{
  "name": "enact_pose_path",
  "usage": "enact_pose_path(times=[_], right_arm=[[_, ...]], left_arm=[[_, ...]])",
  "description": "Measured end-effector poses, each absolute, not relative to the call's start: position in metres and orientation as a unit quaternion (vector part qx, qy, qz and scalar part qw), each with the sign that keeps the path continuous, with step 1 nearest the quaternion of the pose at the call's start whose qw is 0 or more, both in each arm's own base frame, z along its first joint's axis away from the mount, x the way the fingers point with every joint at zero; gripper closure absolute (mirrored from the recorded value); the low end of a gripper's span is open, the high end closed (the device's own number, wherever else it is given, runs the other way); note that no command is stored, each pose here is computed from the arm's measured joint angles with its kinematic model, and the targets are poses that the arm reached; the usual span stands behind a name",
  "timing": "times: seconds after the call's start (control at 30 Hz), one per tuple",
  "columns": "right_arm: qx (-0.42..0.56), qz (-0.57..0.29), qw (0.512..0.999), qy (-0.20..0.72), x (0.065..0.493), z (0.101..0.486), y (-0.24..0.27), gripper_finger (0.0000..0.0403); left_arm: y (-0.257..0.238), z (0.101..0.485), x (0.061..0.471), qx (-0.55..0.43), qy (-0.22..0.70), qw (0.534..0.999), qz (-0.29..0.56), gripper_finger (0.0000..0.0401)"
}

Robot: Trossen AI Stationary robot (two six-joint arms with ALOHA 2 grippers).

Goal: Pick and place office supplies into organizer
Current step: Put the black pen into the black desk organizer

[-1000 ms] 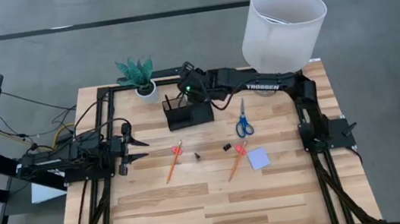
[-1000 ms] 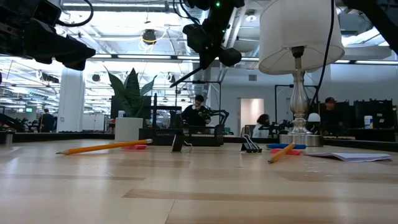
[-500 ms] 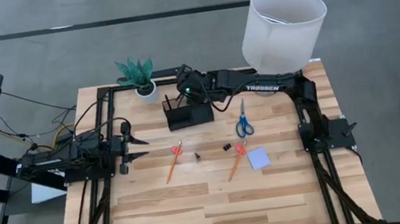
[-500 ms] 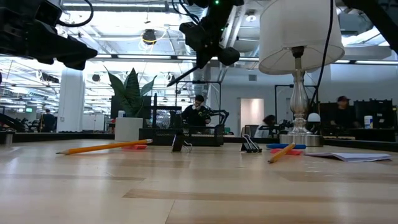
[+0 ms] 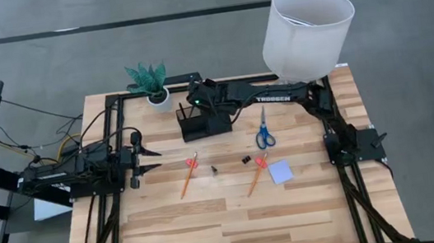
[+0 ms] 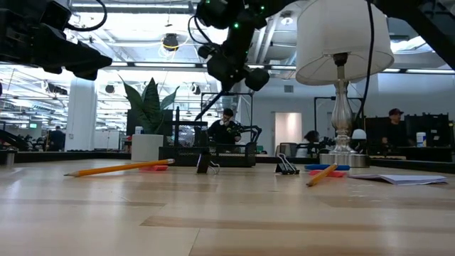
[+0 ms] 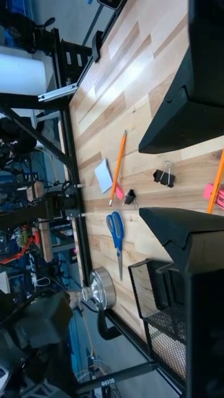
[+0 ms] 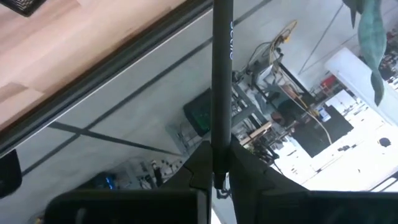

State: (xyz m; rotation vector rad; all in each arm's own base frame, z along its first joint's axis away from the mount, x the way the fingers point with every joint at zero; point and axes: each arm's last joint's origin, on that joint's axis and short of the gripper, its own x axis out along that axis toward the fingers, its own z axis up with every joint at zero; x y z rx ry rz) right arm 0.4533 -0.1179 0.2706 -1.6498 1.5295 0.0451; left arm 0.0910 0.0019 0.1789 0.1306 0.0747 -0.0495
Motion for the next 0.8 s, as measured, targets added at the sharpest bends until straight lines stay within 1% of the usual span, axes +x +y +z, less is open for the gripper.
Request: enact_pose_path(times=[0.5, 0.8], right_arm=[[-0.668, 0.036, 0.443, 0.597, 0.457, 0.269, -0.101, 0.0380], [-0.664, 0.050, 0.428, 0.611, 0.464, 0.247, -0.104, 0.0378]], left_arm=[[0.002, 0.179, 0.091, 0.065, 0.037, 0.997, -0.024, 0.0257], [0.002, 0.179, 0.091, 0.065, 0.038, 0.997, -0.024, 0.0257]])
